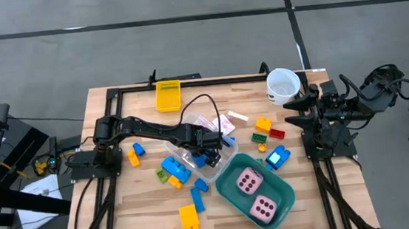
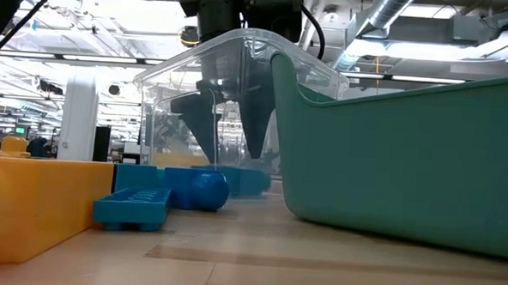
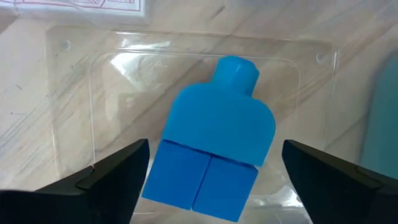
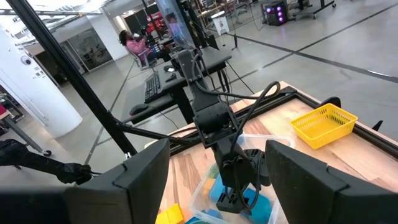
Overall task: Pick & Place Toys
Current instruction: Put the yellow game piece into the transparent bin
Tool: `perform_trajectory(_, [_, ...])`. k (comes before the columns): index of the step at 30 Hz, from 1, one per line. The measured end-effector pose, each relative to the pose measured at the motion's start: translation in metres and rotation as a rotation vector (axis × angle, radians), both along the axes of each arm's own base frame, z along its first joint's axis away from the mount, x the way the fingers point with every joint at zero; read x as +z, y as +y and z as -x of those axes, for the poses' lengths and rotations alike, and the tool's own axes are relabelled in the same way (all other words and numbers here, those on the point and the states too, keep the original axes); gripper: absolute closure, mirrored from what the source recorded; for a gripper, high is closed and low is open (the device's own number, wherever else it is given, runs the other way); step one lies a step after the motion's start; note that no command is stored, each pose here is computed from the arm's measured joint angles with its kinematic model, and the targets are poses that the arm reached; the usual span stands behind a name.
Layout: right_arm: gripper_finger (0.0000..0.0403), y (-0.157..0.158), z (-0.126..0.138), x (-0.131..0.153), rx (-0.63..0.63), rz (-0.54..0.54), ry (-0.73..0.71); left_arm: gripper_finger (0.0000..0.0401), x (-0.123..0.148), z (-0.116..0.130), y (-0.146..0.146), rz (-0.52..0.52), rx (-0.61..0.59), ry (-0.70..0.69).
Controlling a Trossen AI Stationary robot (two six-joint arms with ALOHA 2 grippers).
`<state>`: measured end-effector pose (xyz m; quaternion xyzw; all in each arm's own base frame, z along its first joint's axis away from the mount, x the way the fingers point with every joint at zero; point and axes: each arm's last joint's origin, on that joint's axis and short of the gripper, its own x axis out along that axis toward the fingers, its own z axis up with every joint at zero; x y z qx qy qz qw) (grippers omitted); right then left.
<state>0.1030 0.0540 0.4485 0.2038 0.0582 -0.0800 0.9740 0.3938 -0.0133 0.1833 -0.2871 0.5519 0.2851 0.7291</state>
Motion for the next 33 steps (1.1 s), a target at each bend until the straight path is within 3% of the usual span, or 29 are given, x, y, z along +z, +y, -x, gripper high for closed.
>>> perform_trajectory(7, [0.0148,0.0,0.0,0.0,0.0,0.0,0.0,0.0035,0.003,0.001,0.0,0.004,-0.007,-0.01])
perform_trajectory(13, [0.0148,0.0,0.0,0.0,0.0,0.001,0.001,0.0034,0.024,0.004,0.002,0.005,-0.022,-0.075])
perform_trajectory(19, [0.0148,0.0,0.0,0.0,0.0,0.001,0.001,0.0034,0.07,0.014,0.005,-0.019,-0.072,-0.254])
perform_trajectory(24, [0.0148,0.0,0.0,0.0,0.001,0.002,0.002,0.0034,0.124,0.026,0.001,-0.092,-0.223,-0.504])
perform_trajectory(29, [0.0148,0.0,0.0,0.0,0.002,0.005,0.002,0.0034,0.175,0.058,-0.013,-0.182,-0.406,-0.67])
perform_trajectory(33, [0.0148,0.0,0.0,0.0,0.002,0.004,0.003,0.0034,0.198,0.092,-0.029,-0.182,-0.486,-0.687])
